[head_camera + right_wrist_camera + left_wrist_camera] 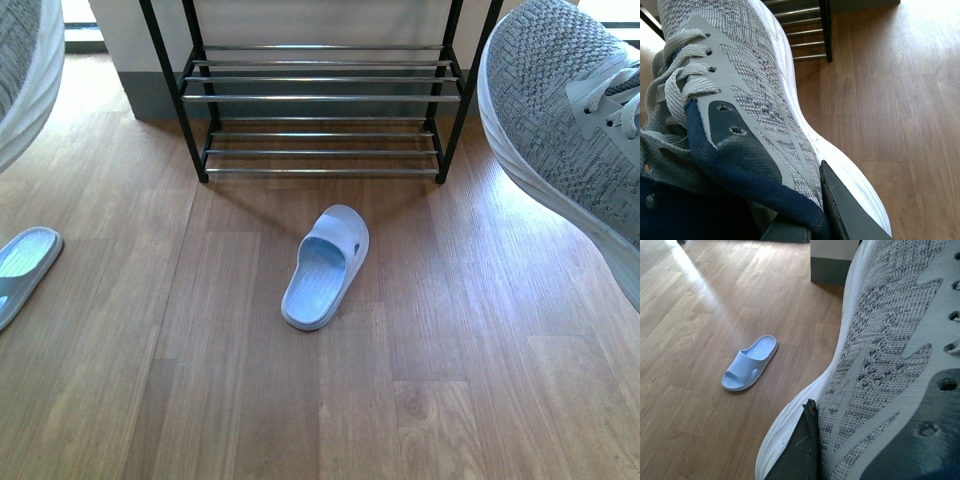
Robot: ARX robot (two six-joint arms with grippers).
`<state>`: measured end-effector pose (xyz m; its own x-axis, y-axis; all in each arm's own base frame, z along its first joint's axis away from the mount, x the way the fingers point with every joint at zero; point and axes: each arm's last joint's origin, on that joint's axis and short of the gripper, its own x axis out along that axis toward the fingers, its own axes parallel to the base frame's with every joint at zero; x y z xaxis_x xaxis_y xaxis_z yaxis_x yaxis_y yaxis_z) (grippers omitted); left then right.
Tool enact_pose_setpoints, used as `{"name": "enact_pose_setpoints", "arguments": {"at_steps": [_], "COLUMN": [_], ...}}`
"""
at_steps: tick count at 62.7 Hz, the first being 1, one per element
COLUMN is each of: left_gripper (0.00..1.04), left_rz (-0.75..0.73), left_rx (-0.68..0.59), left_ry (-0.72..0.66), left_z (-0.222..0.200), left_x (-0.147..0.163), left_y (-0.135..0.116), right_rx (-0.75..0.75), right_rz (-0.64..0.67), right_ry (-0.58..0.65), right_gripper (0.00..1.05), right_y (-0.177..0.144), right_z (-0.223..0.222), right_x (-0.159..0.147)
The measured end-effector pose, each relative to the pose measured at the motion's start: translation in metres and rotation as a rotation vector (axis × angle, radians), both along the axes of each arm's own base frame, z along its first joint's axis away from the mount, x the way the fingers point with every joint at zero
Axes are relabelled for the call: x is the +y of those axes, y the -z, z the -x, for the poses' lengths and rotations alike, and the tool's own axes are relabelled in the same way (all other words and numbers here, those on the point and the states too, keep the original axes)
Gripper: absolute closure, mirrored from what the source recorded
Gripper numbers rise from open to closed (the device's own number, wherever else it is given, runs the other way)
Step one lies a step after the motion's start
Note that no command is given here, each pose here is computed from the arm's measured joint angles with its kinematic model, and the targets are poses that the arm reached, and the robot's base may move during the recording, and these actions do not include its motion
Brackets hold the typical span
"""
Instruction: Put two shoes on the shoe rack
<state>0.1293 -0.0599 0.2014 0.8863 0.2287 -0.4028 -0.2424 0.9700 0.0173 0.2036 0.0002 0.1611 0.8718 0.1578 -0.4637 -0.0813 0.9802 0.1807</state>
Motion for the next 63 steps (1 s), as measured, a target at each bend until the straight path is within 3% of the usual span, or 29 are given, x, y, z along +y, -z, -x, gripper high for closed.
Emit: {"name": "enact_pose_setpoints", "arguments": {"at_steps": [63], "left_gripper": [1.03], "left_rz": [0.002], "left_rx": [-0.002], "left_ry": [-0.003], "left_z": [0.0001], "left_x": [0.0001], "left_y": [-0.0002], "right_rx": [0.0], "right_rz": [-0.001], "right_ry": [-0.001], "right_gripper": [1.03], "right_y": [0.0], "right_z": [0.0], "right_x": [0.0001]}}
